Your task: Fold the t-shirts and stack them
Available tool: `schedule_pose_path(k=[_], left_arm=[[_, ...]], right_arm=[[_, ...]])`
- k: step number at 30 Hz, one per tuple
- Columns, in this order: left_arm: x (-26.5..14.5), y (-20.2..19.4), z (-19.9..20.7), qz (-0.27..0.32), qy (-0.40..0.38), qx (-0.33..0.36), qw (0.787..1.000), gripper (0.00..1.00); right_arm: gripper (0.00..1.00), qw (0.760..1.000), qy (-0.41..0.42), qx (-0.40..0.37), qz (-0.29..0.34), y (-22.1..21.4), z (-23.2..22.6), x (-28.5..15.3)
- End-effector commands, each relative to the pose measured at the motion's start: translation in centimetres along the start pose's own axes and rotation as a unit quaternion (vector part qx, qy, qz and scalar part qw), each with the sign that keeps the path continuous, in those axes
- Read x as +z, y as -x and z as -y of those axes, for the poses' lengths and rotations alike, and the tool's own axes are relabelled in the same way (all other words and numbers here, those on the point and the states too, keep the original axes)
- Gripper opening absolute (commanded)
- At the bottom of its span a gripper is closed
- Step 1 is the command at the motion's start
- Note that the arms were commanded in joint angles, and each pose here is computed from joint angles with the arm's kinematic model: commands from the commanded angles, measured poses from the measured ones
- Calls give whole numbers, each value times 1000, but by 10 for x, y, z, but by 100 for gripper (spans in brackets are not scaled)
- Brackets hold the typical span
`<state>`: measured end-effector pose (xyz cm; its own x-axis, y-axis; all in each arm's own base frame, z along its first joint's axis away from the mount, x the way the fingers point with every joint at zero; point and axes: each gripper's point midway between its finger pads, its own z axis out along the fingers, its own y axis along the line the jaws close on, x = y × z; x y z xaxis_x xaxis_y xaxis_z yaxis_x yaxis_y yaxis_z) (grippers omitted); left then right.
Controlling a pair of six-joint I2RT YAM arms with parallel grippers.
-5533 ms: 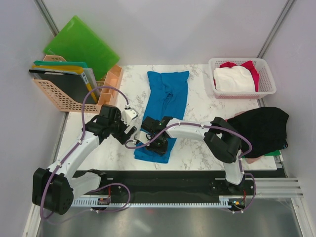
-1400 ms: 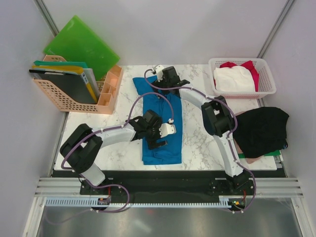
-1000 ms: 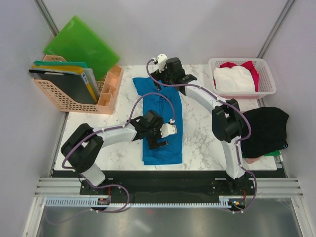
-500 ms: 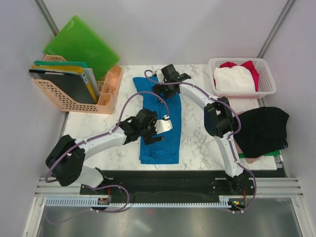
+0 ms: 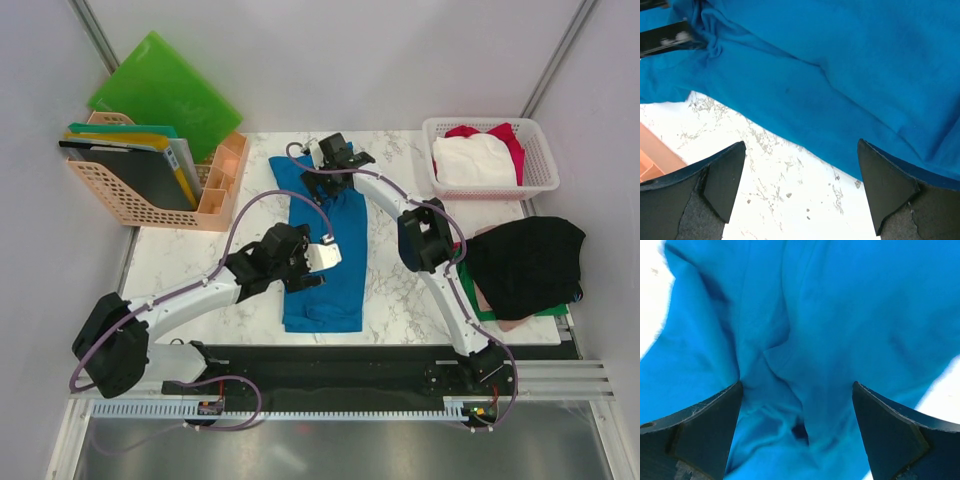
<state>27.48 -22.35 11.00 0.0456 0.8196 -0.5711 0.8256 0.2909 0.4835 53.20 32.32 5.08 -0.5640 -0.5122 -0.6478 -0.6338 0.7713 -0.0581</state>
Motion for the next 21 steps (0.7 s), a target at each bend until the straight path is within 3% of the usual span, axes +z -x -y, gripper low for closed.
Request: schedule_pose_path(k=[1,6,12,15,21], left_arm=[[-7,-2,-16,5,43,27,999,100],[-11,-8,-12,6,42,18,999,100],[-11,-15,-12,-3,45,18,999,100],[-10,-15,-12,-3,44,19,999,100],[-10,-12,-13,1,45,14,999,100]], right_arm=[[98,1000,4,-12,0,-9,-5,26],[98,1000,-20,-17,1,-21,3,55],[98,990,-133,-50,18,-19,31,66],[98,980,-186,-65,38,-6,34,59],[98,978,-186,-31,86,16,30,31]])
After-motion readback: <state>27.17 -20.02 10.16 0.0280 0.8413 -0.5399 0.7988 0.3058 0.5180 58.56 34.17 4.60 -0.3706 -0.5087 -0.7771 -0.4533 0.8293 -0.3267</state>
